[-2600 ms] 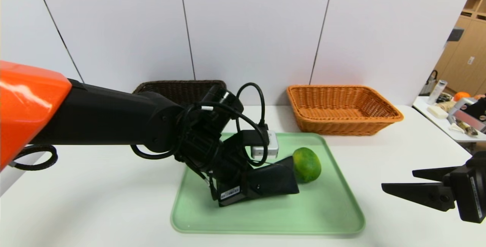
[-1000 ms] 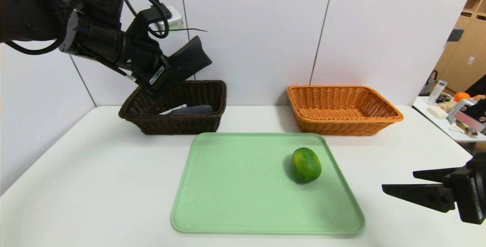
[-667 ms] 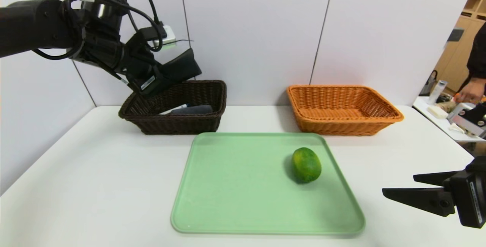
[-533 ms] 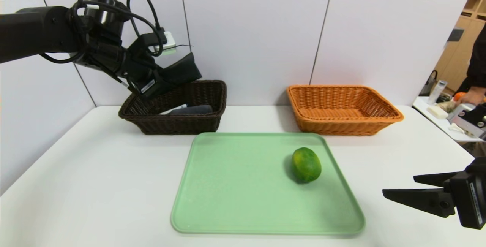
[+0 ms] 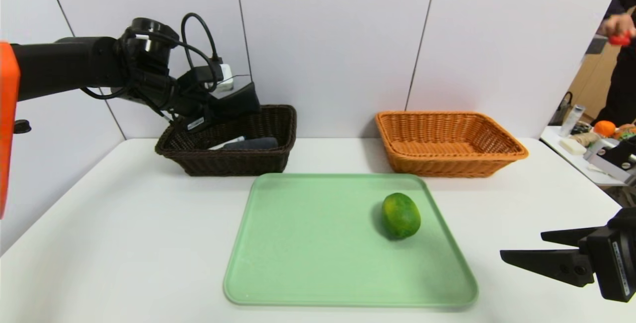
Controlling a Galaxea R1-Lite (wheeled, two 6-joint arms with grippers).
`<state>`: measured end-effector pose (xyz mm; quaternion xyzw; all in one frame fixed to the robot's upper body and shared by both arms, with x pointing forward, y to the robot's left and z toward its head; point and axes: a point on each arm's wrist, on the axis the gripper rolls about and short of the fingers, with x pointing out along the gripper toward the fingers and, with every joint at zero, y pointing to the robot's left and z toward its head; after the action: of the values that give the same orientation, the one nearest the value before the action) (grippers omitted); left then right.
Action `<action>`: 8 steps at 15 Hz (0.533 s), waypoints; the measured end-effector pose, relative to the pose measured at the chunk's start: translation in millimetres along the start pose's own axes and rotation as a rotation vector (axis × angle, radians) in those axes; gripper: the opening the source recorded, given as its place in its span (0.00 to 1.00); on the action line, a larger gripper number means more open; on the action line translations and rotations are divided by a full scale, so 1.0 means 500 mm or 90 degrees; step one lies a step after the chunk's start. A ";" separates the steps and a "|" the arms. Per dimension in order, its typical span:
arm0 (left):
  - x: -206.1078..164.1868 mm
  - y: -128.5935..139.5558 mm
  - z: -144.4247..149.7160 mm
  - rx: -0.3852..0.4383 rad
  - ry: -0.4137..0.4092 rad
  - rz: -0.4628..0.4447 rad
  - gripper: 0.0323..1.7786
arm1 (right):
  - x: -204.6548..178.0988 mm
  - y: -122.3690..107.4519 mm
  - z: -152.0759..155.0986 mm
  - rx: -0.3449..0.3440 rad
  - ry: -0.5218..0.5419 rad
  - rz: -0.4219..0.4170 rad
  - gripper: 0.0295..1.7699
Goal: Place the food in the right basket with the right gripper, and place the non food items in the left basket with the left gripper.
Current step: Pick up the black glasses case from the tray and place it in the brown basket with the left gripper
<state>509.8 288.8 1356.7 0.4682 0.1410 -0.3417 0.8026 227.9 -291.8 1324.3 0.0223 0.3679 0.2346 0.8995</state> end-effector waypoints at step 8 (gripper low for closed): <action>0.064 -0.012 -0.035 -0.004 0.039 -0.009 0.37 | 0.010 -0.003 0.004 0.003 0.006 -0.002 0.97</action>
<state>530.4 288.2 1326.3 0.4749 0.1698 -0.3326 0.7969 232.7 -290.6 1322.3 0.0227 0.3730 0.2326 0.8979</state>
